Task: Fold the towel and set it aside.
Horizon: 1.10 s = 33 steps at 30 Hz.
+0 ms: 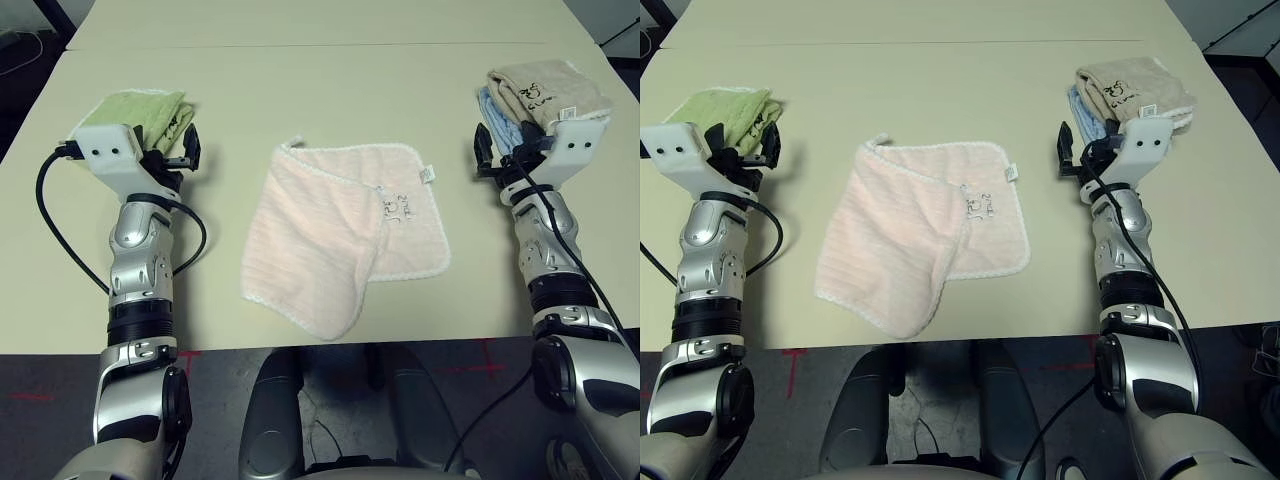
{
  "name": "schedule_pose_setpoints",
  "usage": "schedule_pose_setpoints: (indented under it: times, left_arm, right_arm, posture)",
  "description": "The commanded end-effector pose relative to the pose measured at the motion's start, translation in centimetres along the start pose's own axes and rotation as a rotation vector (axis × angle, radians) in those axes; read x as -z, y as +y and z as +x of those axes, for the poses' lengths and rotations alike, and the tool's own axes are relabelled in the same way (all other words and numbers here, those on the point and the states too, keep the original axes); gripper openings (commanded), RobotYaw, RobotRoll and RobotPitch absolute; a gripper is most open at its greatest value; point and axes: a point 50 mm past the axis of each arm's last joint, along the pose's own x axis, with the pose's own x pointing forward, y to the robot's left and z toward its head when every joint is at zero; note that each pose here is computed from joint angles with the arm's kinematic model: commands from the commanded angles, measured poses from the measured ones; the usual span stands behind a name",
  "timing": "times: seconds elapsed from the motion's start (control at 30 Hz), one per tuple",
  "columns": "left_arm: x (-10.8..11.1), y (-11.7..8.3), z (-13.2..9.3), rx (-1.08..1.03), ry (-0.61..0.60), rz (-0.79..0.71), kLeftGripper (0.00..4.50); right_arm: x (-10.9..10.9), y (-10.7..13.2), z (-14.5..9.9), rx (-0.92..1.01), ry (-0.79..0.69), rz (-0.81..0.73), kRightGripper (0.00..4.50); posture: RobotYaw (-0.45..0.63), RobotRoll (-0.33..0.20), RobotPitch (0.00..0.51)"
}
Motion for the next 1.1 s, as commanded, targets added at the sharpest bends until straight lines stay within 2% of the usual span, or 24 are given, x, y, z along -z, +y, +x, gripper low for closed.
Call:
schedule_pose_setpoints:
  times: [0.03,0.27,0.7,0.93,1.1]
  left_arm:
    - [0.8,0.3,-0.4,-0.007,0.030,0.006,4.50]
    - [1.3,0.3,-1.0,0.017,0.055,0.020,4.50]
    - [1.0,-0.2,-0.9,0.094,0.066,0.012,4.50]
    - [0.7,-1.3,-1.2,0.239,0.090,-0.014,4.50]
    - [-0.9,-1.2,-1.0,0.416,0.102,-0.032,4.50]
  right_arm:
    - [0.5,0.1,-0.2,-0.013,0.025,0.029,4.46]
    - [0.8,0.5,0.1,-0.046,0.053,0.042,4.46]
    - [1.0,0.7,0.1,-0.093,0.074,0.060,4.46]
    - [1.0,1.4,0.2,-0.169,0.082,0.097,4.46]
    - [0.9,1.6,0.4,-0.195,0.085,0.104,4.46]
  posture:
    - [-0.02,0.000,0.236]
    - [-0.01,0.000,0.235]
    - [0.00,0.000,0.245]
    - [0.00,0.000,0.250]
    - [0.01,0.000,0.253]
